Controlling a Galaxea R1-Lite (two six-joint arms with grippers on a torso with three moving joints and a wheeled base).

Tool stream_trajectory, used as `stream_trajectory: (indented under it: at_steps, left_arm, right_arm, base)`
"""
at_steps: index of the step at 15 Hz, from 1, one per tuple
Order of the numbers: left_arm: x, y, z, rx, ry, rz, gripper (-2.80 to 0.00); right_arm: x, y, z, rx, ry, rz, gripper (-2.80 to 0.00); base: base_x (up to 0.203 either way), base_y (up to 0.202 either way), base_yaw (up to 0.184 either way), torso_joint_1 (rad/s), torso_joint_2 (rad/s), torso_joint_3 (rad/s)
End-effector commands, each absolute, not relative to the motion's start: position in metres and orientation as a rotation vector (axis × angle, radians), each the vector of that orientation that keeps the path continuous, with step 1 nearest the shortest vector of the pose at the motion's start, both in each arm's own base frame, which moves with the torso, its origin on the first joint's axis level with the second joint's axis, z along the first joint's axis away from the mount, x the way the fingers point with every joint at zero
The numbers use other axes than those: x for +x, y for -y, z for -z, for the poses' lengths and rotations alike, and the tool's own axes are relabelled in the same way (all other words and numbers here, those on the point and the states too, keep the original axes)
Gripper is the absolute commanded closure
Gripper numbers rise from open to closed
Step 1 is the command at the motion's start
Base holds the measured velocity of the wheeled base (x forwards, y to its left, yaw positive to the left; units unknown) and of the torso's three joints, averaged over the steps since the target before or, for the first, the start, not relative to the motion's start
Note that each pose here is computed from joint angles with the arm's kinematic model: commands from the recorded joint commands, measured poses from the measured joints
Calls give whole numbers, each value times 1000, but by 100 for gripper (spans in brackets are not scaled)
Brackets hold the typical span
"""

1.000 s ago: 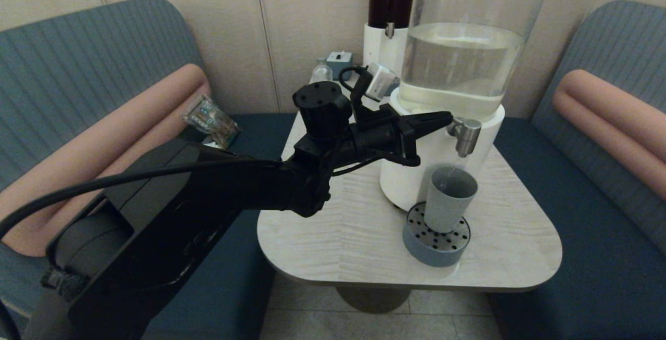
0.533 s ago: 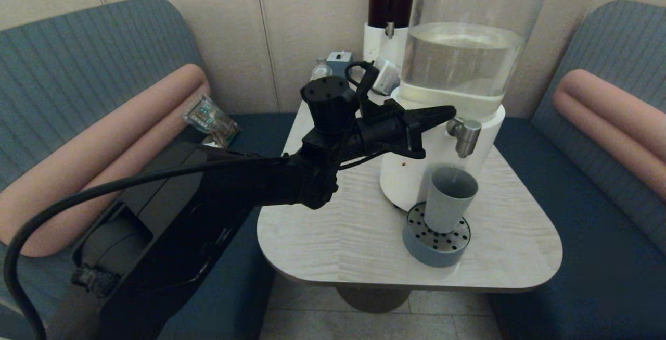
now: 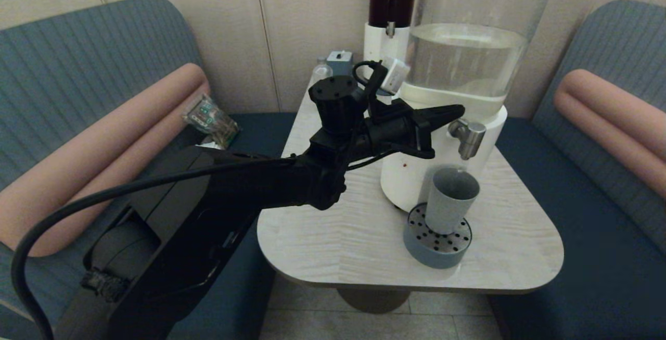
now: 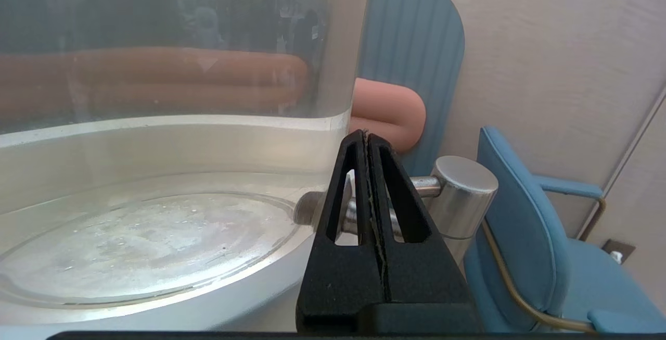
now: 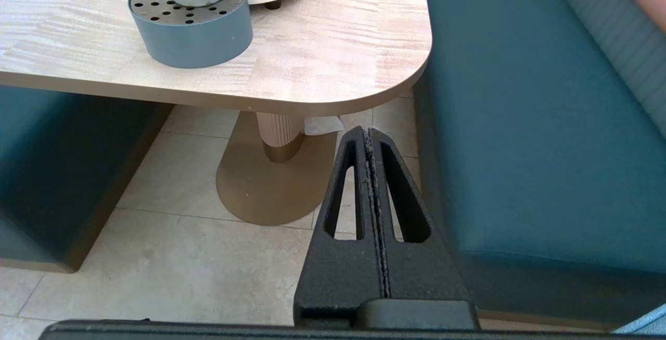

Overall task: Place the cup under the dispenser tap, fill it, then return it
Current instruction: Turn off the faucet

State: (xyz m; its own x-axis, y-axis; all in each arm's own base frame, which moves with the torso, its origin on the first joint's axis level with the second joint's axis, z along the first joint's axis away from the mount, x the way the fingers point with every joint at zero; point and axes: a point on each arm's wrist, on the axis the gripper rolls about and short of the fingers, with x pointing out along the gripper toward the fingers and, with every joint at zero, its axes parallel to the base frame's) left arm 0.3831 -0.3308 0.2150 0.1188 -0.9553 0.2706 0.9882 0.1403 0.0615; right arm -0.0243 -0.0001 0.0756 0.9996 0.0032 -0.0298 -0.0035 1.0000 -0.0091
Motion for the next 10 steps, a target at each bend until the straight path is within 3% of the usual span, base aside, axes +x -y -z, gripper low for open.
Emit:
stream_trajectory:
  at_steps: [1,10]
  left_arm:
    - [382,333,-214,-146,270,1441,0]
    - [389,302,-238,-97,353,1376,0]
  right_arm:
    - [-24,0,-76,-9,-31,-3,0]
    - [-24,0,-76,-9,-31,-3,0]
  base:
    - [0,0,0,0,0,0]
    - [0,0,0,0,0,0]
